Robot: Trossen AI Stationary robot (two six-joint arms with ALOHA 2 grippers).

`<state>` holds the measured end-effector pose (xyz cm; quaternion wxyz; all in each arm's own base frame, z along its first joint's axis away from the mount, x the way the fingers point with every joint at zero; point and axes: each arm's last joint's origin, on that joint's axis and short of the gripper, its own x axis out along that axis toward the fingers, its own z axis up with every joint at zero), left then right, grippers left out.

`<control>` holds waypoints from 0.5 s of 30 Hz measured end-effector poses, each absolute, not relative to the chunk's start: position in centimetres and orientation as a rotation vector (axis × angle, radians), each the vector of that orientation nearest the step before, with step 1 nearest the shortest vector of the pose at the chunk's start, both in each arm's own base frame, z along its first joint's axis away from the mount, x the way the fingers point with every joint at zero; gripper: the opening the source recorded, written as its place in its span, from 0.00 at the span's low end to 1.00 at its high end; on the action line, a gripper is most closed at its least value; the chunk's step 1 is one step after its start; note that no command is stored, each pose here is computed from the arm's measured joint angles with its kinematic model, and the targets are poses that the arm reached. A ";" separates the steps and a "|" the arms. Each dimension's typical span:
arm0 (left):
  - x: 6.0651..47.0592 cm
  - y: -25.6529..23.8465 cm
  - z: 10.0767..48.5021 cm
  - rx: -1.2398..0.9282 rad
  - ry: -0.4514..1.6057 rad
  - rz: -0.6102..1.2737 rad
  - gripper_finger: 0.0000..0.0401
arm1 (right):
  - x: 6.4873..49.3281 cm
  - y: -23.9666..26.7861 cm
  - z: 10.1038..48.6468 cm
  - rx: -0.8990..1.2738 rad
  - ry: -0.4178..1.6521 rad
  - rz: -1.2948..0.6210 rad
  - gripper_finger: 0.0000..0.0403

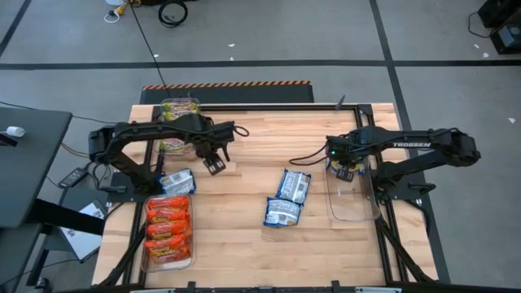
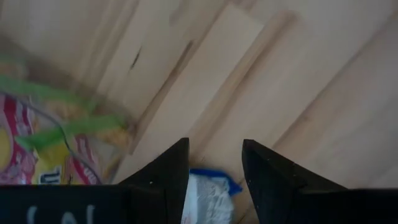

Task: Sort Maruchan noodles
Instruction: Put the blue noodle pack into the right transparent bin

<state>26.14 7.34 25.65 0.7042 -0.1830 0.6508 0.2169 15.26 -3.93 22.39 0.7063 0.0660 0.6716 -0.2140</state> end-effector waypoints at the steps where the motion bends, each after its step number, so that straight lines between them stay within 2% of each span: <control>1: 26.3 7.2 26.0 -0.403 1.435 0.477 0.38 | 15.4 -4.0 22.2 0.147 1.506 -0.484 0.10; 8: 27.6 6.2 28.6 -0.368 1.337 0.429 0.38 | 16.1 -4.5 21.3 0.151 1.591 -0.503 0.25; 15: 28.0 4.5 28.8 -0.327 1.338 0.380 0.38 | 16.6 -4.8 23.2 0.092 1.653 -0.563 0.39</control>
